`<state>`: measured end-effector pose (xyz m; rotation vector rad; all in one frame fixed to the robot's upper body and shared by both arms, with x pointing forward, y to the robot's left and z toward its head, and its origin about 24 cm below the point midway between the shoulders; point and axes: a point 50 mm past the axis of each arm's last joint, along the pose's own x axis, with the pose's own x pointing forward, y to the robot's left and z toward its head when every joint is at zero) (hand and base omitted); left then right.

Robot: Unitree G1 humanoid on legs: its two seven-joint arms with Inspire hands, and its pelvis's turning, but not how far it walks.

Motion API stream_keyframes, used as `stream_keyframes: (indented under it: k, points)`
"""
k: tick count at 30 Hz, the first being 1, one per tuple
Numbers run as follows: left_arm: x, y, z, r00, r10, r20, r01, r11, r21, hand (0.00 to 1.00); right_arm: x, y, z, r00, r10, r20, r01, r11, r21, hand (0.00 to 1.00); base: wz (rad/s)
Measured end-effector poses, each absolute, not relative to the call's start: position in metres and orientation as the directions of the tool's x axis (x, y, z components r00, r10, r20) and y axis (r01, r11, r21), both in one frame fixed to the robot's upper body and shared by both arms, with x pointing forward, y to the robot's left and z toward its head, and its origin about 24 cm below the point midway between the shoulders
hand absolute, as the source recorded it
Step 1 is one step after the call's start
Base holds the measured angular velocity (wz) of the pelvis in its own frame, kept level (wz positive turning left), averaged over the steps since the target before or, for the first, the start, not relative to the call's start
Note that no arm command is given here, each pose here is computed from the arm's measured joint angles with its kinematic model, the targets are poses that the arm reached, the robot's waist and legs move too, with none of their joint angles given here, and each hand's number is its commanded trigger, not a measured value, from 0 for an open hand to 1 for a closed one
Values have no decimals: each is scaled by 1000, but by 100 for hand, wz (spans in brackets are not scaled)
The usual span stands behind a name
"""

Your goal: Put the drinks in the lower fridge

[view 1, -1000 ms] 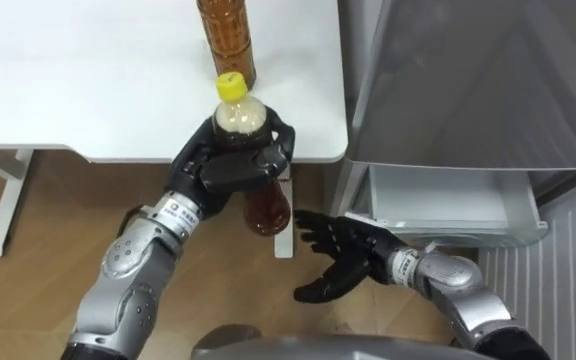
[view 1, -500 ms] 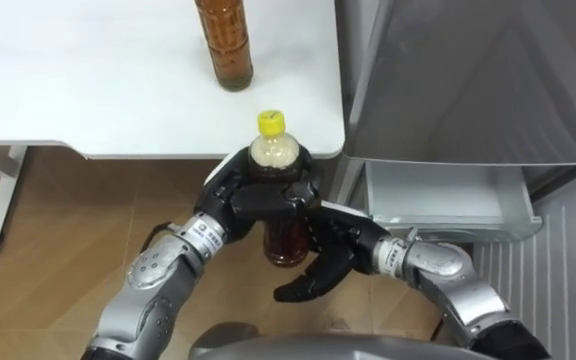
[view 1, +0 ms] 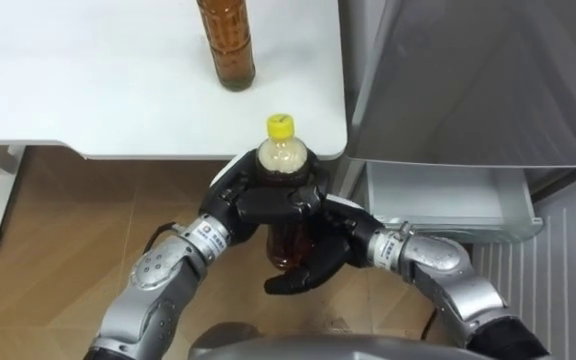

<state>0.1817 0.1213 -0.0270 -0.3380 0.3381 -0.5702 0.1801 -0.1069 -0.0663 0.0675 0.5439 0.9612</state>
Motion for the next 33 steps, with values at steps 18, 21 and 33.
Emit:
stream_keyframes:
  k: [18, 21, 33]
  points:
    - [175, 110, -32, 738, -636, -227, 518, 749, -414, 100, 170, -115, -73, 415, 791, -450, -741, 581, 338, 100, 0]
    - [174, 109, -33, 729, -642, -236, 519, 744, -421, 100, 169, -116, -74, 407, 791, -457, -745, 577, 335, 100, 0]
    - [173, 105, -32, 709, -673, -213, 540, 711, -450, 0, 168, -118, -74, 393, 797, -459, -749, 567, 342, 100, 0]
